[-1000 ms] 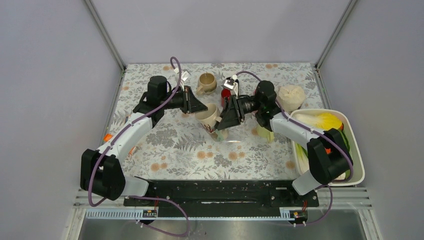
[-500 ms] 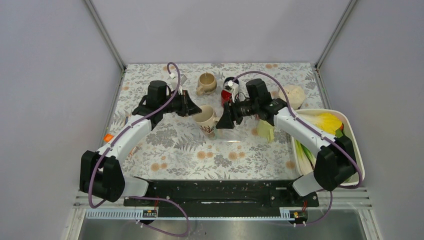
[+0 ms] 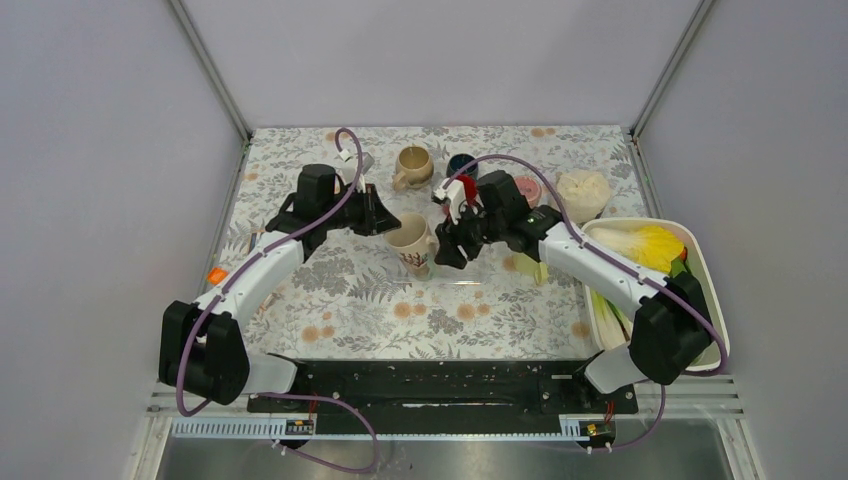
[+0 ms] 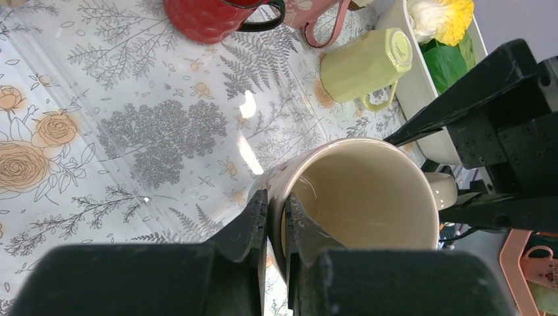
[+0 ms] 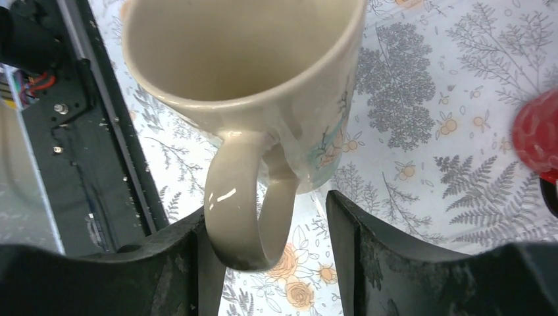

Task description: Turn the mug right side up

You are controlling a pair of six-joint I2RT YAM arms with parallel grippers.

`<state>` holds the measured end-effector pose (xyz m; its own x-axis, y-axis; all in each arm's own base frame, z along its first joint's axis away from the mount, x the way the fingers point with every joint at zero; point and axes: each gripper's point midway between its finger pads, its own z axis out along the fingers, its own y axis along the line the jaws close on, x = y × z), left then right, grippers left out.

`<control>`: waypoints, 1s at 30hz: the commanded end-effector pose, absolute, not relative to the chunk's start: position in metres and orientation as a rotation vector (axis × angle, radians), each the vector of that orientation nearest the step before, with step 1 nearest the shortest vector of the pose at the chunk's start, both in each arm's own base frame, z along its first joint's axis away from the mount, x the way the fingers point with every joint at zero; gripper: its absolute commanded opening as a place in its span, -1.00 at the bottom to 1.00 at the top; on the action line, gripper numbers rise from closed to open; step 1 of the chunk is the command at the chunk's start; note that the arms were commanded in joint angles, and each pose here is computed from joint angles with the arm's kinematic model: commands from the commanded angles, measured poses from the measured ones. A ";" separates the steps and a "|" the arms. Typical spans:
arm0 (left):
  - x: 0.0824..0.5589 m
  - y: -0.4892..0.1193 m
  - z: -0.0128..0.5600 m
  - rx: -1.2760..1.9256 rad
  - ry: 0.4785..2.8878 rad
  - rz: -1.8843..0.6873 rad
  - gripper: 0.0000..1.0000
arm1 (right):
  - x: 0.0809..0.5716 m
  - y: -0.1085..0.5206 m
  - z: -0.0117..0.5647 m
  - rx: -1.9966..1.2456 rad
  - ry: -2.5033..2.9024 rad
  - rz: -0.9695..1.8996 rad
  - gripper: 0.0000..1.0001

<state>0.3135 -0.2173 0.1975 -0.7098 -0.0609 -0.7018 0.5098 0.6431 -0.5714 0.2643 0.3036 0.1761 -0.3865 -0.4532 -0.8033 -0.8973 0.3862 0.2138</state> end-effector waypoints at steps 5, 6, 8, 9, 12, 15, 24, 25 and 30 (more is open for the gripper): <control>0.312 -0.231 0.244 0.420 1.977 -1.080 -1.00 | 0.274 0.317 0.177 -1.258 1.888 0.678 0.17; 0.311 -0.231 0.244 0.424 1.976 -1.080 -1.00 | 0.275 0.318 0.178 -1.264 1.881 0.671 0.12; 0.310 -0.231 0.244 0.431 1.971 -1.078 -1.00 | 0.274 0.321 0.180 -1.284 1.860 0.662 -0.01; 0.309 -0.232 0.244 0.434 1.970 -1.077 -1.00 | 0.273 0.322 0.181 -1.293 1.850 0.655 -0.14; 0.308 -0.232 0.244 0.439 1.969 -1.078 -1.00 | 0.271 0.324 0.183 -1.329 1.821 0.631 -0.64; 0.308 -0.232 0.245 0.443 1.965 -1.077 -1.00 | 0.268 0.324 0.181 -1.362 1.804 0.602 -0.97; 0.308 -0.230 0.257 0.443 1.924 -1.065 0.22 | 0.262 0.323 0.184 -1.382 1.735 0.574 -1.00; 0.308 -0.229 0.259 0.439 1.920 -1.059 0.48 | 0.261 0.322 0.185 -1.381 1.726 0.571 -1.00; 0.314 -0.216 0.271 0.399 1.895 -1.030 0.98 | 0.258 0.317 0.190 -1.366 1.678 0.562 -1.00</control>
